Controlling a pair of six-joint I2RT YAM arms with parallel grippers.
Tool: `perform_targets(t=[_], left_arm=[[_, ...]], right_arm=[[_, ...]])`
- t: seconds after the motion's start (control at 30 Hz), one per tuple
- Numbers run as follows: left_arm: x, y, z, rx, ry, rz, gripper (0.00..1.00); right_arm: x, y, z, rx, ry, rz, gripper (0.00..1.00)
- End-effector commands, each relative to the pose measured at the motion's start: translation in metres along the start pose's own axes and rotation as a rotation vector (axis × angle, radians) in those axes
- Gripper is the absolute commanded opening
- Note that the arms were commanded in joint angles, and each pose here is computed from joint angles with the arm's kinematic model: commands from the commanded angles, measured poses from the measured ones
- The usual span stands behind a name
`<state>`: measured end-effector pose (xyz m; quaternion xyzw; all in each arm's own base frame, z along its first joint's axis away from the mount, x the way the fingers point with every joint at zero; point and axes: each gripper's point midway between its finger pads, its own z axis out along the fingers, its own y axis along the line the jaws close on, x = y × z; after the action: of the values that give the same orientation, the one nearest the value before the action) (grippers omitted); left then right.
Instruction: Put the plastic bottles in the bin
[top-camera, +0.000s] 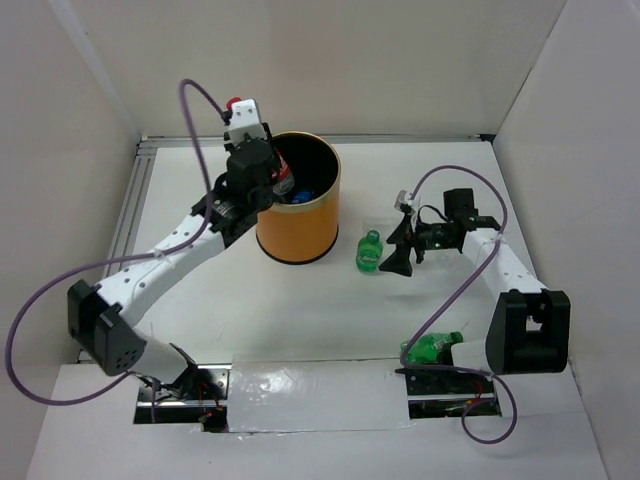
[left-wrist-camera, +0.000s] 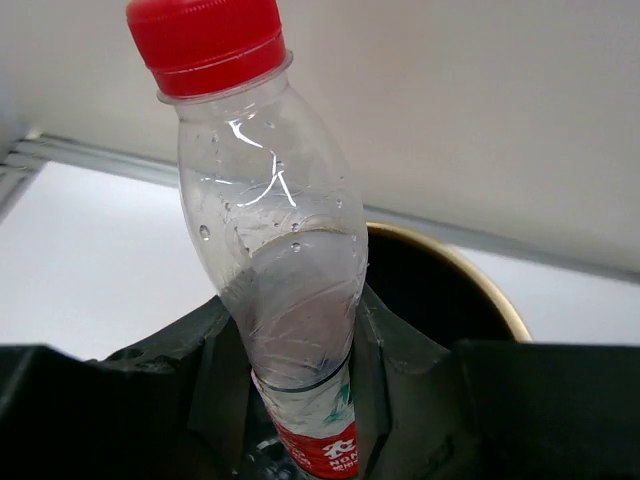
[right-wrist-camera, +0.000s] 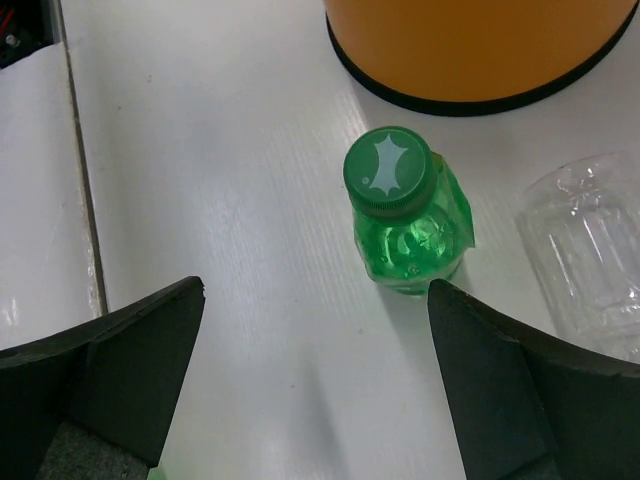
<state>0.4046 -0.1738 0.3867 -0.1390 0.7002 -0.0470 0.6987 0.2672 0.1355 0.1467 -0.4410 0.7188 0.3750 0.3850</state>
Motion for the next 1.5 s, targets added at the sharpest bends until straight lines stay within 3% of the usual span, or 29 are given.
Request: perform_targets(t=[0.0,0.03,0.07,0.1,0.23,0.3,0.4,0.43,0.47,0.5,0.57,0.6,0.67,0.7,0.77,0.9,1.03,1.13,1.3,1.37,1.43,1.47], left_arm=[[0.019,0.019,0.030,-0.110,0.007,0.137,0.34],[0.028,0.017,0.033,-0.104,0.026,0.141,0.47],[0.033,0.024,0.037,-0.125,0.049,0.168,0.69],[0.035,0.025,0.040,-0.127,0.058,0.162,0.74],[0.027,0.019,0.026,-0.095,0.051,0.166,0.84],[0.011,0.004,0.000,-0.023,0.016,0.161,0.84],[-0.002,-0.011,-0.051,0.111,-0.022,0.196,0.84],[-0.003,-0.017,-0.065,0.165,-0.028,0.194,0.84],[-0.001,-0.021,-0.080,0.216,-0.019,0.183,0.84],[0.020,-0.031,-0.102,0.302,0.021,0.192,0.83],[0.024,-0.033,-0.137,0.417,0.056,0.114,0.80],[0.050,-0.040,-0.158,0.491,0.103,0.122,0.76],[0.065,-0.041,-0.185,0.573,0.153,0.070,0.74],[0.076,-0.044,-0.195,0.600,0.189,0.009,0.74],[0.121,-0.053,-0.224,0.719,0.287,0.011,0.74],[0.172,-0.067,-0.261,0.889,0.361,0.027,0.80],[0.224,-0.075,-0.279,0.988,0.413,0.200,0.81],[0.229,-0.083,-0.289,1.049,0.387,0.252,0.81],[0.246,-0.107,-0.306,1.169,0.347,0.325,0.82],[0.242,-0.126,-0.314,1.214,0.308,0.357,0.82],[0.255,-0.139,-0.318,1.264,0.292,0.418,0.83],[0.247,-0.153,-0.324,1.296,0.255,0.410,0.83]], right_arm=[[-0.020,-0.024,0.007,0.112,-0.034,-0.078,1.00],[-0.020,-0.028,0.010,0.132,-0.030,-0.079,1.00],[-0.024,-0.036,0.013,0.154,-0.037,-0.100,1.00],[-0.022,-0.037,0.018,0.151,-0.029,-0.106,1.00],[-0.034,-0.050,0.033,0.150,-0.015,-0.135,1.00],[-0.034,-0.053,0.043,0.129,-0.008,-0.135,1.00],[-0.036,-0.048,0.054,0.084,-0.010,-0.138,0.91],[-0.031,-0.045,0.059,0.064,0.006,-0.144,0.86],[-0.033,-0.044,0.059,0.052,0.003,-0.156,0.69],[-0.031,-0.041,0.057,0.041,0.018,-0.148,0.59],[-0.042,-0.036,0.051,0.008,0.001,-0.205,0.39],[-0.049,-0.034,0.045,0.003,-0.006,-0.219,0.22],[-0.068,-0.021,0.032,-0.005,-0.012,-0.252,0.11],[-0.099,-0.020,0.022,0.008,-0.050,-0.311,0.07],[-0.138,-0.013,0.007,0.029,-0.094,-0.366,0.04],[-0.257,-0.007,-0.026,0.086,-0.259,-0.511,0.04],[-0.327,0.015,-0.011,0.015,-0.342,-0.582,0.04],[-0.356,0.021,0.014,-0.034,-0.369,-0.605,0.04],[-0.352,0.009,0.086,-0.136,-0.347,-0.501,0.08],[-0.341,-0.003,0.113,-0.144,-0.320,-0.443,0.33],[-0.340,-0.012,0.116,-0.110,-0.308,-0.423,0.65],[-0.340,-0.014,0.116,-0.097,-0.307,-0.421,0.92]])
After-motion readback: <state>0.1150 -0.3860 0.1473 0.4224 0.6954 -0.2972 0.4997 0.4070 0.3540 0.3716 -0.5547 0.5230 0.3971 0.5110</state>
